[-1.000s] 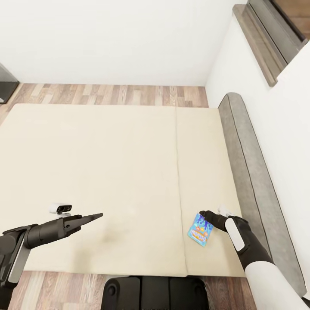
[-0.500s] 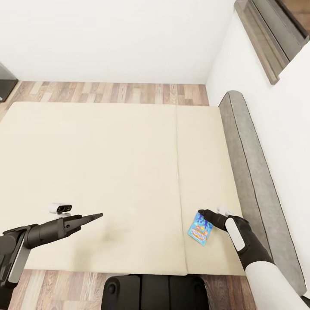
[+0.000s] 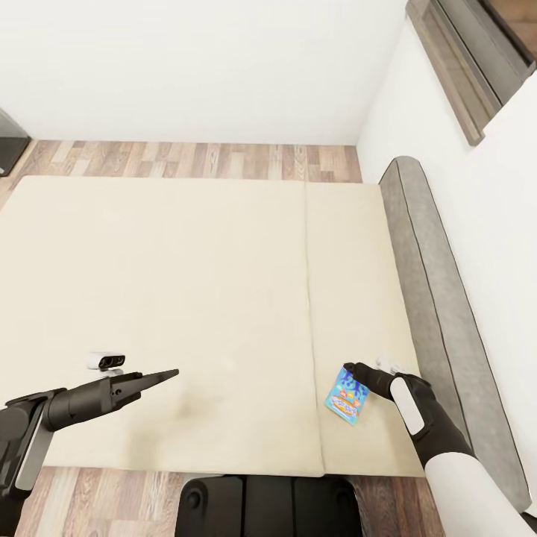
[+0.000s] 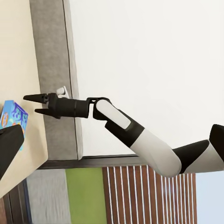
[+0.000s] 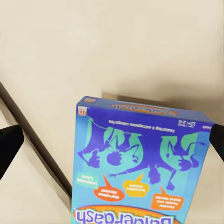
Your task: Put all the toys in the child's room - the three board games (two on the bed and one on the table), the two jigsaw puzzles on the table, and the tennis ball on the table - inside the toy box on the table in the child's room.
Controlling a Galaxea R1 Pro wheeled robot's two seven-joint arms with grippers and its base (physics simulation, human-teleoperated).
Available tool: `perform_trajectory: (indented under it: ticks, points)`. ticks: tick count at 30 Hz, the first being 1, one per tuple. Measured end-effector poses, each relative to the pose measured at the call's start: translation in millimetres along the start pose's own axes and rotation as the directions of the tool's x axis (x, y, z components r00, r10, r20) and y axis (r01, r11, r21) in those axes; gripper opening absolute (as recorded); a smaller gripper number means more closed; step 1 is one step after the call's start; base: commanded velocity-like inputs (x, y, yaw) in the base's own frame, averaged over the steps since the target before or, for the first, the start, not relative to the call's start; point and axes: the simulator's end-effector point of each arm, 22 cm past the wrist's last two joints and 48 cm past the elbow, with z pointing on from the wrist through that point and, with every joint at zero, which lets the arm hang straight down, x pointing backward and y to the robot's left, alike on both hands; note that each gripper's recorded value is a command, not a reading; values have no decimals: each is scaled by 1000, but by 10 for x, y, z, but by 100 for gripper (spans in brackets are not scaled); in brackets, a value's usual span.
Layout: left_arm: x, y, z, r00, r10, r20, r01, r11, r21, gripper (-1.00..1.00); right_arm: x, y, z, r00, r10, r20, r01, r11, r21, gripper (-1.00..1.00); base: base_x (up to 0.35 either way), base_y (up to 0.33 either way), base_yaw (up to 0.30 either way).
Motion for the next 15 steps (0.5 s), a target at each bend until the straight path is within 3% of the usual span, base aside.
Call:
perform_trajectory:
  ticks: [15]
  points:
    - [6, 24, -6, 1000, -4, 0, 4, 1000, -3, 100, 9, -32, 18, 1000, 1, 1, -1, 1000, 9, 100, 0, 0, 0]
